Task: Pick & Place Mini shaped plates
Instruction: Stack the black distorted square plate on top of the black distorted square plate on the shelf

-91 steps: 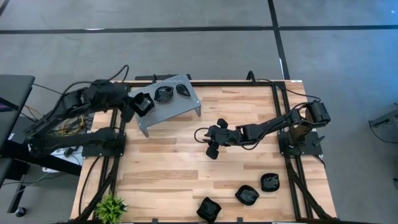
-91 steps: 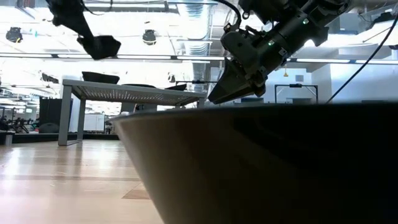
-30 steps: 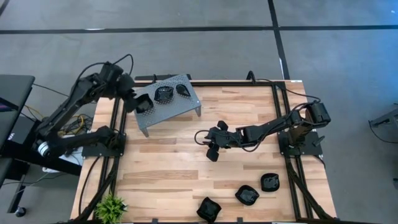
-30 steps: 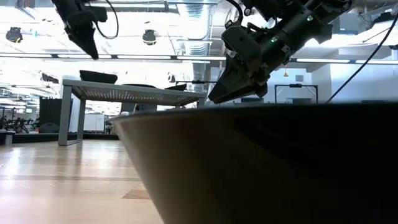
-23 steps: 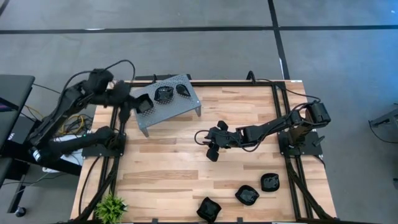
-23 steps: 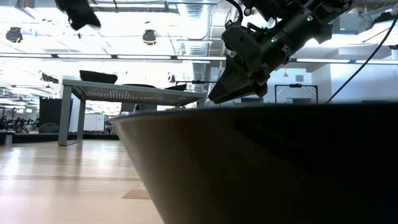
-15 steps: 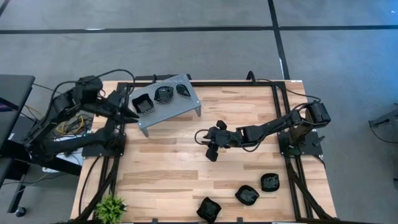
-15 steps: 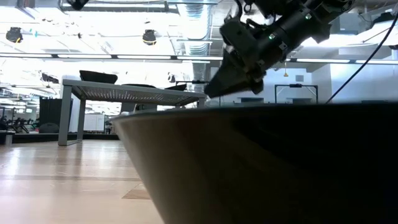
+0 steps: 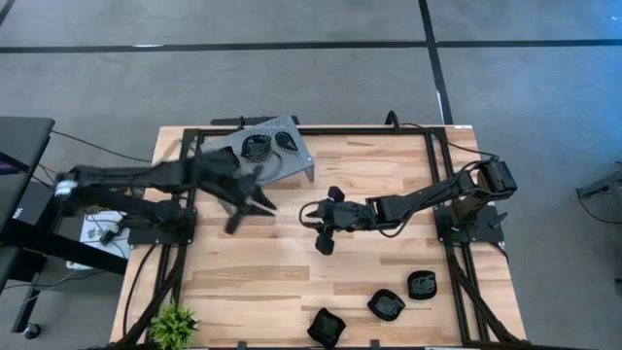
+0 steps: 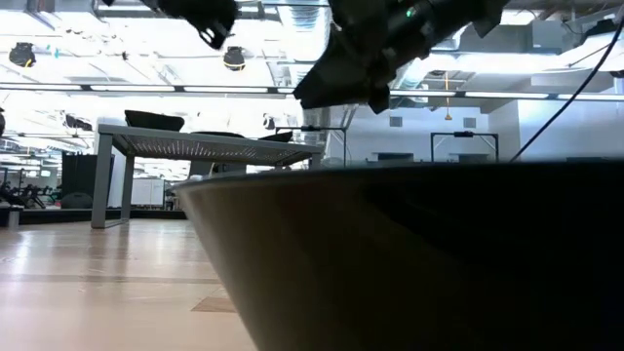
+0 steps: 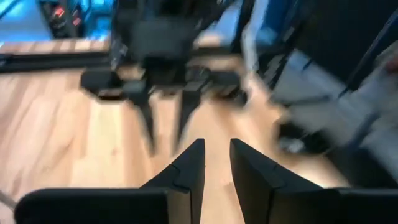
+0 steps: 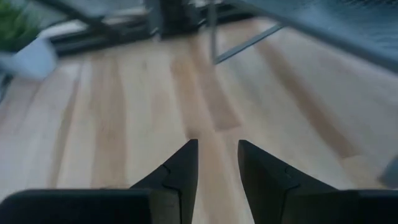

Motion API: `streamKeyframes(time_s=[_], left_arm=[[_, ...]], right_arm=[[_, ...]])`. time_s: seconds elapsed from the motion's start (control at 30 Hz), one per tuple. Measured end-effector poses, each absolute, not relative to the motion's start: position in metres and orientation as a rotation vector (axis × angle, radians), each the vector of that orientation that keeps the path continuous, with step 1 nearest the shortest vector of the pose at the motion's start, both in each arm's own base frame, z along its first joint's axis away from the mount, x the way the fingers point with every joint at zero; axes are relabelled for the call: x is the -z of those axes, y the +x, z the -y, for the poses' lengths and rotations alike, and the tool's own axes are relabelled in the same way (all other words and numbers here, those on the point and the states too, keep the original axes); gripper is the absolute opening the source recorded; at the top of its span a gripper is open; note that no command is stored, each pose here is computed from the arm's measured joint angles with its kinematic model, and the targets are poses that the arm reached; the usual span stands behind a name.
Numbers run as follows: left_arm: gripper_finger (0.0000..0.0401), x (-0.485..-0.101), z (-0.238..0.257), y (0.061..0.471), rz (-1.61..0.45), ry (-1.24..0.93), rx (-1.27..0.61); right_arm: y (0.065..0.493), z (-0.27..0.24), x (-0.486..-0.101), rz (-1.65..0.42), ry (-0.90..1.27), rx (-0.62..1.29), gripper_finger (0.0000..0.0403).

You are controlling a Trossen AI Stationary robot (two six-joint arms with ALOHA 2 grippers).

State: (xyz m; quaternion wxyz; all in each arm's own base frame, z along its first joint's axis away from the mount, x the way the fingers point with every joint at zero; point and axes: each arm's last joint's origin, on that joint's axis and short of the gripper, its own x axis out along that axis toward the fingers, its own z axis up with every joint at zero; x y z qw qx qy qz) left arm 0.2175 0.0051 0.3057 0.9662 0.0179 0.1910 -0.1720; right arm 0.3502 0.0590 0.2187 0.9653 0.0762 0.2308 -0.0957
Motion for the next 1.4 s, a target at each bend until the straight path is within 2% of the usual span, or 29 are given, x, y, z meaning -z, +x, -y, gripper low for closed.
streamKeyframes(time_s=[0.17,0.4,0.6,0.73,0.87,1.07,1.4], left_arm=[[0.0076,-0.270,0.024,0.252,-0.536,0.185,0.263],[0.0076,-0.247,0.052,0.267,-0.608,0.141,0.321],[0.0076,-0.246,0.059,0.266,-0.609,0.146,0.345],[0.0076,-0.247,0.057,0.267,-0.602,0.144,0.339],[0.0076,-0.248,0.055,0.268,-0.595,0.157,0.289],[0.0076,-0.248,0.053,0.269,-0.591,0.169,0.208],[0.0076,-0.249,0.053,0.270,-0.588,0.104,0.186]], right_arm=[[0.348,-0.090,-0.237,-0.600,0.105,0.101,0.0108],[0.327,-0.147,-0.259,-0.729,0.221,0.040,0.0108],[0.316,-0.199,-0.236,-0.753,0.161,-0.087,0.0108],[0.322,-0.231,-0.204,-0.759,0.151,-0.153,0.0108],[0.332,-0.255,-0.189,-0.830,0.118,-0.195,0.0108],[0.336,-0.279,-0.197,-0.971,0.020,-0.189,0.0108],[0.318,-0.307,-0.210,-0.993,-0.006,-0.303,0.0108]])
